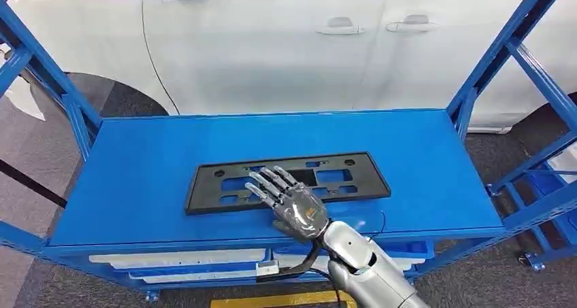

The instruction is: Take the parts from the cabinet and place them on the table.

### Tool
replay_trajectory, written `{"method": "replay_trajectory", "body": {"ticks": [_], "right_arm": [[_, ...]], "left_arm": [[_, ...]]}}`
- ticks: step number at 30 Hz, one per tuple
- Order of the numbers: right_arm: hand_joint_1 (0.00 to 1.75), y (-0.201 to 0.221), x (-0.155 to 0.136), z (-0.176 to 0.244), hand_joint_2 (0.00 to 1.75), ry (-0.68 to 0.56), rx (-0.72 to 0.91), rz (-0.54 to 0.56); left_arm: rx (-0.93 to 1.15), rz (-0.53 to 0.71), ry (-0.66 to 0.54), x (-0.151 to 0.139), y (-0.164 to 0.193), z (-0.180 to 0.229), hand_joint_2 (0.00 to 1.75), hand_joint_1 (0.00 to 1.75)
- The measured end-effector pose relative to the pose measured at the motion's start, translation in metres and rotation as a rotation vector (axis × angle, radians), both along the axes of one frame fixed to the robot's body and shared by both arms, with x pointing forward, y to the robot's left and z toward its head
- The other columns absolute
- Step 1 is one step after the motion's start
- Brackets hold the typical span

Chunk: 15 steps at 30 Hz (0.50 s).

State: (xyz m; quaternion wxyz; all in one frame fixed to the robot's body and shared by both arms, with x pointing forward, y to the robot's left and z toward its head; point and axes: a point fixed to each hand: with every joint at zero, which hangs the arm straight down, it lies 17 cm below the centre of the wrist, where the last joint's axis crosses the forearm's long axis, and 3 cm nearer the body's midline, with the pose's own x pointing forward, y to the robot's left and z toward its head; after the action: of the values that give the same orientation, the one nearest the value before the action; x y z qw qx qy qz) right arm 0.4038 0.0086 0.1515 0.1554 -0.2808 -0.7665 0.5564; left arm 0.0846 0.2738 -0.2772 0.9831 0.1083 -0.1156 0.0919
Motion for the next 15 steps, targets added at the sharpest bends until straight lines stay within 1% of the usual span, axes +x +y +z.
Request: {"method": "replay_trajectory", "body": {"ticks": [11,15], "right_arm": [[0.00,0.011,0.002,-0.001,1.75,0.012,0.004,0.009],[0.00,0.022,0.010,0.008,1.75,0.007,0.004,0.010]], "left_arm": [[0.002,-0.007,-0.001,-0.001,0.000,0.000,0.00,0.00],[-0.001,-0.015,-0.010,0.002,0.000,0.000,0.00,0.00]]}}
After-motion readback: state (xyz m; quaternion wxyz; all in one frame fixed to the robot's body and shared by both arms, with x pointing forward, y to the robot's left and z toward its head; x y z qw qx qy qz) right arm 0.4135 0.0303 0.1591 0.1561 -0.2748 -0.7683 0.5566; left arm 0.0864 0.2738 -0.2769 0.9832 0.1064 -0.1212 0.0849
